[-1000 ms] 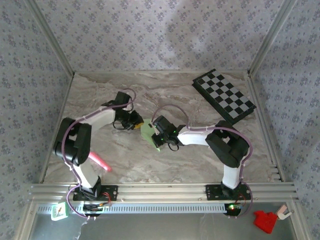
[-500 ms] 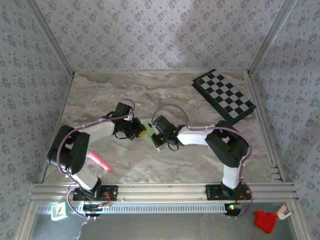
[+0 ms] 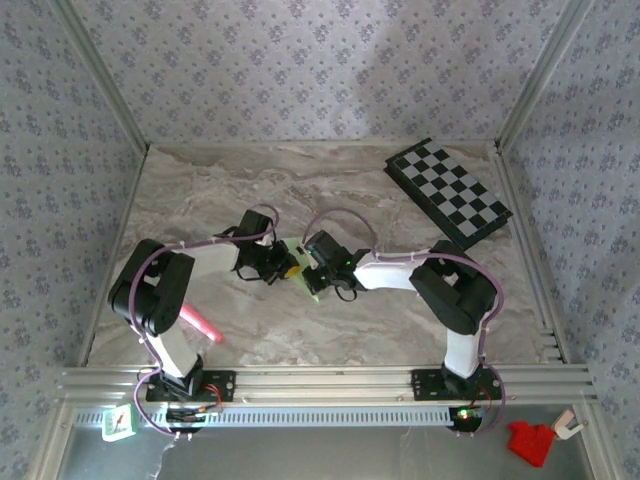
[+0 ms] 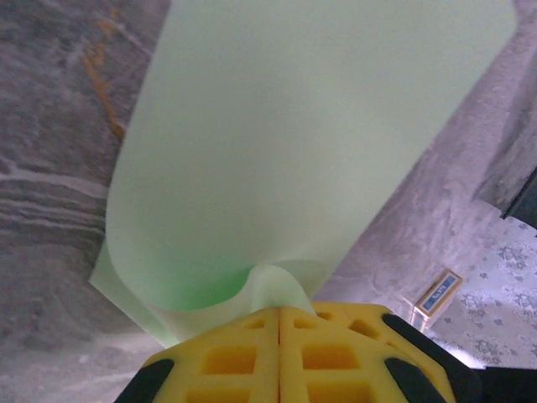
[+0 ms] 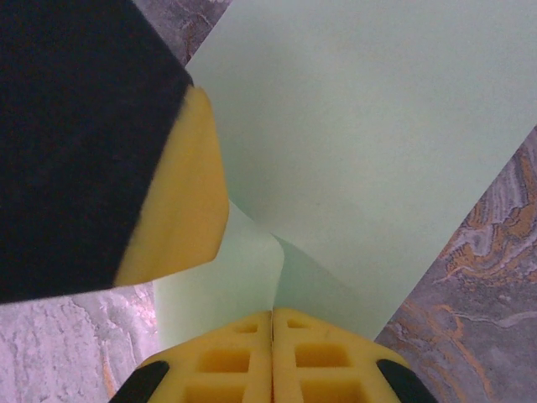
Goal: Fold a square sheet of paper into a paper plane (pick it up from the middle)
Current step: Third fold the triangle at the center of the table.
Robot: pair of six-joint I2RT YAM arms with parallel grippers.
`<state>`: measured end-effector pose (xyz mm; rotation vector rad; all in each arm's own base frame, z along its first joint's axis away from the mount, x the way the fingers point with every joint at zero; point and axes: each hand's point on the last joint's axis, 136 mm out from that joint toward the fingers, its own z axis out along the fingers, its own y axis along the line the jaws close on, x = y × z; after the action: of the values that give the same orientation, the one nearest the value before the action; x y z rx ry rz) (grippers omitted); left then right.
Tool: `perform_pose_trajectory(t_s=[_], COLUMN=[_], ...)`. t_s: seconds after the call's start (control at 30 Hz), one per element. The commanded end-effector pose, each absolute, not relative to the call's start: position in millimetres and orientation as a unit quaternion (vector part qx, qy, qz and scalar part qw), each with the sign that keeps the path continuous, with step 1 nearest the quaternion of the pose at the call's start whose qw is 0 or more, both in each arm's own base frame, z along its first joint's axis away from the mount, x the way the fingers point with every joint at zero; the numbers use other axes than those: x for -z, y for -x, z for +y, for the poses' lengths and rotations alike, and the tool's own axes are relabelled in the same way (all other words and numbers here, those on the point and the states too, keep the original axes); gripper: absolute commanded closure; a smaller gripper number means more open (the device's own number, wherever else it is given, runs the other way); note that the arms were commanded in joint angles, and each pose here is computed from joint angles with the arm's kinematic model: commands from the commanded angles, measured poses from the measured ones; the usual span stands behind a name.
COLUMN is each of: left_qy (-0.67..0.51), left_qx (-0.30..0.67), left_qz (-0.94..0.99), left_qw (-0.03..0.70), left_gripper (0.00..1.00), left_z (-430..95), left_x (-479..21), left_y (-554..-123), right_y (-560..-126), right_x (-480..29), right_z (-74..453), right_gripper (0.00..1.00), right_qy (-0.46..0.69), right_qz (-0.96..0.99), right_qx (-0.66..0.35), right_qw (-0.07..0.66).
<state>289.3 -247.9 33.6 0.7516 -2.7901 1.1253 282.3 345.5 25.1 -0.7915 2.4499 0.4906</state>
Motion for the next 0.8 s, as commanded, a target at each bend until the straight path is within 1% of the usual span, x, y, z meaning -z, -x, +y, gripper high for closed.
perform_pose_trajectory(t_s=[0.0, 0.53, 0.77], left_qy=[-0.233, -0.229, -0.218], left_qx=[-0.367, -0.350, -0.354], left_qz=[-0.900, -0.908, -0.909], left_qw=[0.025, 0.029, 0.006], left_gripper=[0.93, 0.93, 0.93], left_z=[-252.6, -246.6, -244.3], left_x=[-32.9, -22.6, -39.8], left_y=[-287.7, -282.1, -287.3], right_y=[-272.3, -272.3, -272.7], right_x=[-5.1, -1.8, -2.2], right_z=[336.3, 334.0, 332.7], right_gripper=[0.92, 0.92, 0.92], right_qy=[0.289, 0.285, 0.284], right_qz=[0.918, 0.921, 0.922], right_qx=[-0.161, -0.157, -0.155], right_qw=[0.220, 0.214, 0.215])
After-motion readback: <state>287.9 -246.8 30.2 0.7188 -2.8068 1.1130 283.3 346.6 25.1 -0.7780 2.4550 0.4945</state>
